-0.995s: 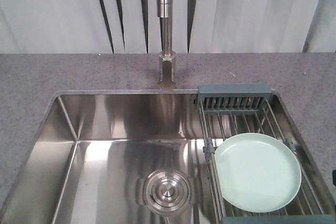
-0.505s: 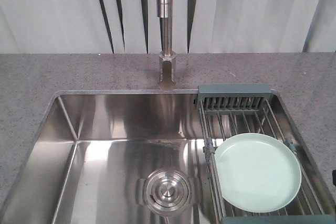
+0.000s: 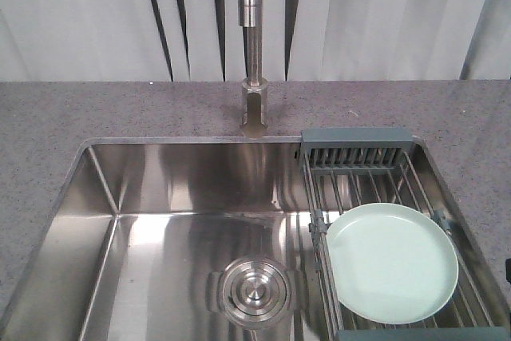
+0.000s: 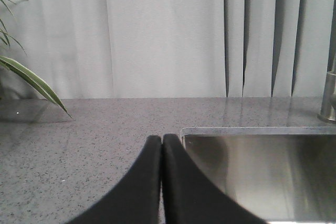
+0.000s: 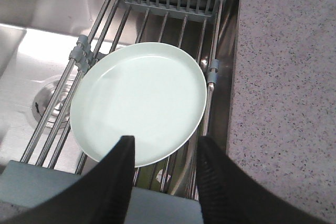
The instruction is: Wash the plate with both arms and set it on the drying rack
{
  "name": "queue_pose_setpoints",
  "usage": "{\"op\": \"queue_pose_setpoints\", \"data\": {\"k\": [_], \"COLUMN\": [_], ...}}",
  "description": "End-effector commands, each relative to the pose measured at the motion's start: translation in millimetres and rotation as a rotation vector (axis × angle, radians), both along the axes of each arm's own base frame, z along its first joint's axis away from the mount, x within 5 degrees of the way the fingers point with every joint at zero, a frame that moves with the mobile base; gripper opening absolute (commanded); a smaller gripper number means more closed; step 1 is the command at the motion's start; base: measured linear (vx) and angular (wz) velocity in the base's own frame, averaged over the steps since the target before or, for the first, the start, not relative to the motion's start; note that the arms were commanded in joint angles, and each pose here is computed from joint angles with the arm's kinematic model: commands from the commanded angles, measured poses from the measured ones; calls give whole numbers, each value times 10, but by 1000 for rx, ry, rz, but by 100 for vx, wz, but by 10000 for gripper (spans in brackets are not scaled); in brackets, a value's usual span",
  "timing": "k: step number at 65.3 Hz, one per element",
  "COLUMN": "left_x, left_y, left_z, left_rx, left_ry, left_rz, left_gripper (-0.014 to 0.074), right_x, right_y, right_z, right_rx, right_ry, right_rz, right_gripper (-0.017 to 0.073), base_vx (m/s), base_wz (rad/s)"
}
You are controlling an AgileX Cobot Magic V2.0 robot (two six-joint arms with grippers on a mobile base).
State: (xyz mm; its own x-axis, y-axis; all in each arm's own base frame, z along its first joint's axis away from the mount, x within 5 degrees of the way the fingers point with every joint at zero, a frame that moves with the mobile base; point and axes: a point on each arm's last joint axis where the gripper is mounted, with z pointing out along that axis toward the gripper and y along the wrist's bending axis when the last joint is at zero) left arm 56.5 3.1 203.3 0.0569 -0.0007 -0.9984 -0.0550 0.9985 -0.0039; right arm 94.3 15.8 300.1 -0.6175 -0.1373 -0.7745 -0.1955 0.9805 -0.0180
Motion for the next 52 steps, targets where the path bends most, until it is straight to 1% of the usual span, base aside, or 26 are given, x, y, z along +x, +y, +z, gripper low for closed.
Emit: {"op": "queue_pose_setpoints", "data": {"k": [1, 52], "left_x": [-34, -34], "left_y": [1, 1], "left_z": [160, 160], "left_rx": [-5, -5], "left_ry": [-113, -113], "left_rz": [2, 2], "left_gripper": [-6, -6], "right_x": [39, 15], "right_y": [-4, -10], "right_z": [121, 135], "right_rx": [8, 4], "right_ry": [-81, -96], "right_rz": [-9, -9], "right_gripper": [288, 288], "base_vx": [0, 0], "base_wz": [0, 0]}}
